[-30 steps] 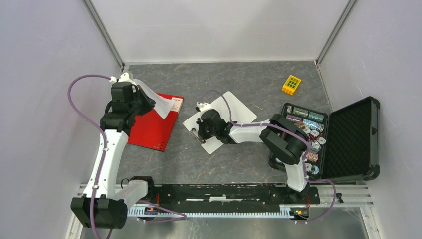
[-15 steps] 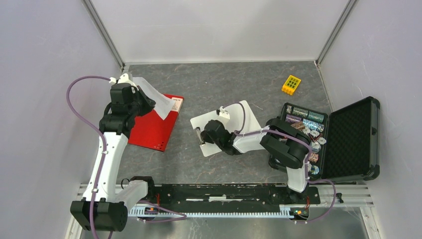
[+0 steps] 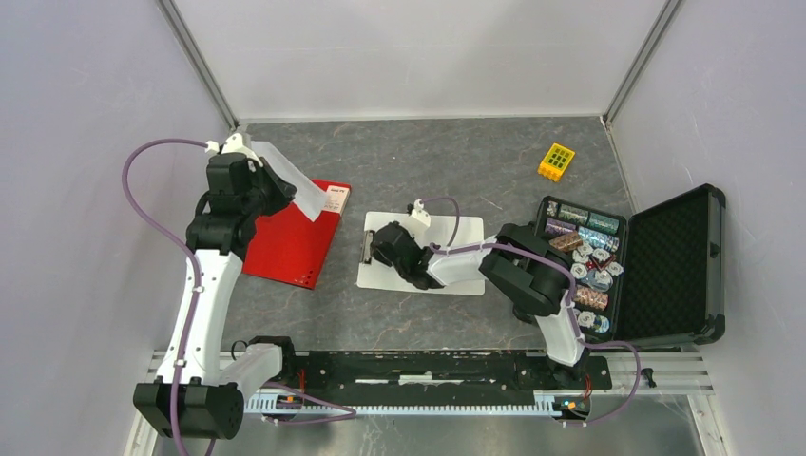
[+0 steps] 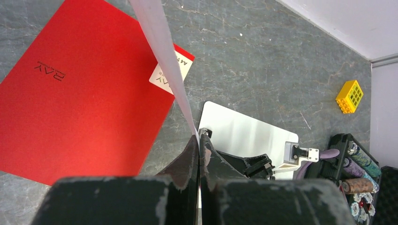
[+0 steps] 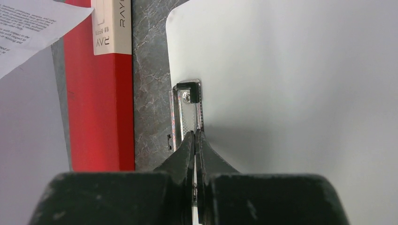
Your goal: Put the files into the folder
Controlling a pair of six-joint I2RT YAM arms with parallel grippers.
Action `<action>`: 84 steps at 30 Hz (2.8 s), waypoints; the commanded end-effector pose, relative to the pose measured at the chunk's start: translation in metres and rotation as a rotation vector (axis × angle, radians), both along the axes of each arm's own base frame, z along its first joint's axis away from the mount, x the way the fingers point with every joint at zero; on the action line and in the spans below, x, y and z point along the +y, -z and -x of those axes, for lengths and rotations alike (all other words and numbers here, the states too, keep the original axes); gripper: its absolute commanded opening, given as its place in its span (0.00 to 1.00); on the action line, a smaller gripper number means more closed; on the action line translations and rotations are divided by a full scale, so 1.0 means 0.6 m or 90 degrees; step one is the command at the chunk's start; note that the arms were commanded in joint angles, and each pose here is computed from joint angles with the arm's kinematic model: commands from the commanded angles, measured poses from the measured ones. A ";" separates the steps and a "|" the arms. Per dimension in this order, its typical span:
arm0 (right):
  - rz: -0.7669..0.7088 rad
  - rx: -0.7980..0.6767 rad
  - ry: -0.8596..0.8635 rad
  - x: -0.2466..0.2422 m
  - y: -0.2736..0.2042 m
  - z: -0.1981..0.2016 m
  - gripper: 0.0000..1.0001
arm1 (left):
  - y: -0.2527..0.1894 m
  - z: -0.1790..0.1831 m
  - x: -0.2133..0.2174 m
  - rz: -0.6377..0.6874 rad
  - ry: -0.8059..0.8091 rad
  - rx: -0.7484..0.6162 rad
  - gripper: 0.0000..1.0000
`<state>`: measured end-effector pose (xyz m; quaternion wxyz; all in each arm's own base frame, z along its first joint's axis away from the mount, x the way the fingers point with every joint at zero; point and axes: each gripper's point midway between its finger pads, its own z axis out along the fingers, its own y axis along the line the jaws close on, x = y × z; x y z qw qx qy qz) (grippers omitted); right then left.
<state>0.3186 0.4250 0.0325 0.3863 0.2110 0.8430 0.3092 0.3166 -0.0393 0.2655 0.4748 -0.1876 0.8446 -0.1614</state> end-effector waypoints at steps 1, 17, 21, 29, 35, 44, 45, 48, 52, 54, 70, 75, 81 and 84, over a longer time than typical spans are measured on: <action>0.006 -0.049 0.005 -0.005 -0.036 -0.007 0.00 | -0.038 -0.008 0.003 -0.005 0.001 -0.039 0.02; 0.057 -0.302 -0.202 -0.075 -0.265 0.027 0.67 | -0.115 0.031 -0.109 0.158 0.202 -0.073 0.02; 0.139 -0.390 -0.203 -0.169 -0.311 0.038 0.80 | -0.128 0.044 -0.150 0.240 0.260 -0.063 0.02; 0.375 -0.403 -0.131 -0.363 -0.329 0.056 0.98 | -0.104 0.068 -0.312 0.253 0.360 -0.020 0.02; 0.431 -0.453 -0.041 -0.465 -0.390 0.087 0.98 | -0.137 0.092 -0.434 0.320 0.457 -0.029 0.02; 0.493 -0.464 -0.051 -0.485 -0.388 0.092 0.98 | -0.016 0.123 -0.436 0.284 0.457 0.029 0.02; 0.493 -0.463 -0.059 -0.481 -0.387 0.091 0.98 | 0.015 0.123 -0.426 0.269 0.438 0.049 0.02; 0.486 -0.463 -0.075 -0.469 -0.385 0.089 0.98 | 0.108 0.132 -0.408 0.237 0.416 0.126 0.02; 0.480 -0.459 -0.085 -0.460 -0.373 0.087 0.98 | 0.210 0.140 -0.387 0.162 0.405 0.216 0.02; 0.485 -0.453 -0.090 -0.457 -0.365 0.085 0.98 | 0.242 0.137 -0.375 0.121 0.394 0.241 0.02; 0.522 -0.419 -0.135 -0.440 -0.315 0.075 0.98 | 0.349 0.076 -0.315 -0.077 0.335 0.327 0.10; 0.521 -0.407 -0.155 -0.428 -0.295 0.072 0.98 | 0.355 0.069 -0.304 -0.106 0.319 0.332 0.20; 0.506 -0.403 -0.177 -0.411 -0.284 0.071 0.98 | 0.361 0.063 -0.301 -0.122 0.318 0.339 0.30; 0.501 -0.402 -0.181 -0.407 -0.282 0.070 0.98 | 0.359 0.059 -0.301 -0.126 0.315 0.335 0.33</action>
